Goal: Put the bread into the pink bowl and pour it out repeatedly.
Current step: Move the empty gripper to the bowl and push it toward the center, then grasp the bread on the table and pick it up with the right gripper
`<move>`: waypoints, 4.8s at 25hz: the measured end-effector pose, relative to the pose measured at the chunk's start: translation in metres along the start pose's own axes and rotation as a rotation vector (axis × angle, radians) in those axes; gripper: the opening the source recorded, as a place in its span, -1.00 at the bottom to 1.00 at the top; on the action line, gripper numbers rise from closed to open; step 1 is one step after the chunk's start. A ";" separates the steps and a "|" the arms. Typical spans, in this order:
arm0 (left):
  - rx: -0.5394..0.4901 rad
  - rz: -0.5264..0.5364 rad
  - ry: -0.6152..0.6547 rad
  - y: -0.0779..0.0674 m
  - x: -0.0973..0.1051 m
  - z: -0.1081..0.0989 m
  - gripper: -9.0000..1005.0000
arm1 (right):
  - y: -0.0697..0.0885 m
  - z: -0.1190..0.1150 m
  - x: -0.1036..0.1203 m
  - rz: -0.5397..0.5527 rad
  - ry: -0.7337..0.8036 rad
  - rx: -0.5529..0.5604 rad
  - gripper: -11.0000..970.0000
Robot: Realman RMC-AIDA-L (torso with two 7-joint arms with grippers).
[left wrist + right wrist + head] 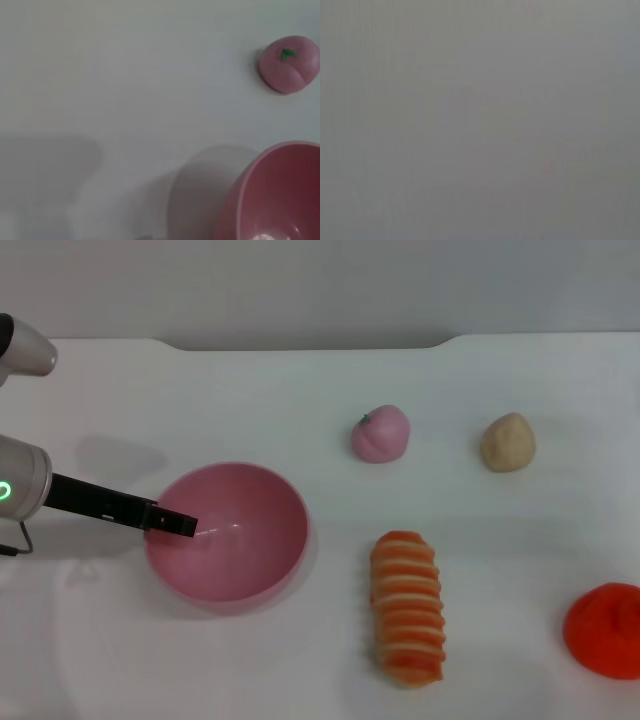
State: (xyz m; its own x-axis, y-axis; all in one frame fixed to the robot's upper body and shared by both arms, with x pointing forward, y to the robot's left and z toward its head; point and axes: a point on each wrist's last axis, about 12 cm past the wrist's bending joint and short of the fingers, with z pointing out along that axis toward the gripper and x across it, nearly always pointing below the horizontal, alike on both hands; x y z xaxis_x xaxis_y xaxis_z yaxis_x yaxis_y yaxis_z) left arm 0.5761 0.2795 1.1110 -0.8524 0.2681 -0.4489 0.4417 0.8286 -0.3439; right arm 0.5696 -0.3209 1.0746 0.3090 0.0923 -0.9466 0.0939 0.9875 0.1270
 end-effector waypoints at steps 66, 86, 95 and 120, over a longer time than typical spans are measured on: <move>-0.025 0.146 -0.184 -0.012 -0.032 -0.019 -0.89 | 0.149 0.083 -0.040 -0.314 0.445 -0.511 0.08; -0.087 0.247 -0.247 -0.008 -0.046 -0.021 -0.89 | 0.156 0.081 -0.130 -0.194 1.100 -0.983 0.08; -0.107 0.269 -0.260 -0.009 -0.055 -0.026 -0.89 | 0.152 0.065 -0.156 -0.273 1.334 -0.956 0.08; -0.077 0.280 -0.229 -0.016 -0.057 -0.015 -0.89 | 0.171 0.003 -0.038 -0.212 1.663 -1.188 0.08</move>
State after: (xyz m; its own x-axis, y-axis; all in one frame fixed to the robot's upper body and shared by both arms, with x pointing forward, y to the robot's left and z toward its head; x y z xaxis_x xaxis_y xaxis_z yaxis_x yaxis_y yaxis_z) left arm 0.6130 0.2580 1.1546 -0.6130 0.3797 -0.6929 0.6192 0.7756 -0.1227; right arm 0.5761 -0.1559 1.1335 -0.6609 -0.6843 -0.3080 -0.7372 0.5150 0.4375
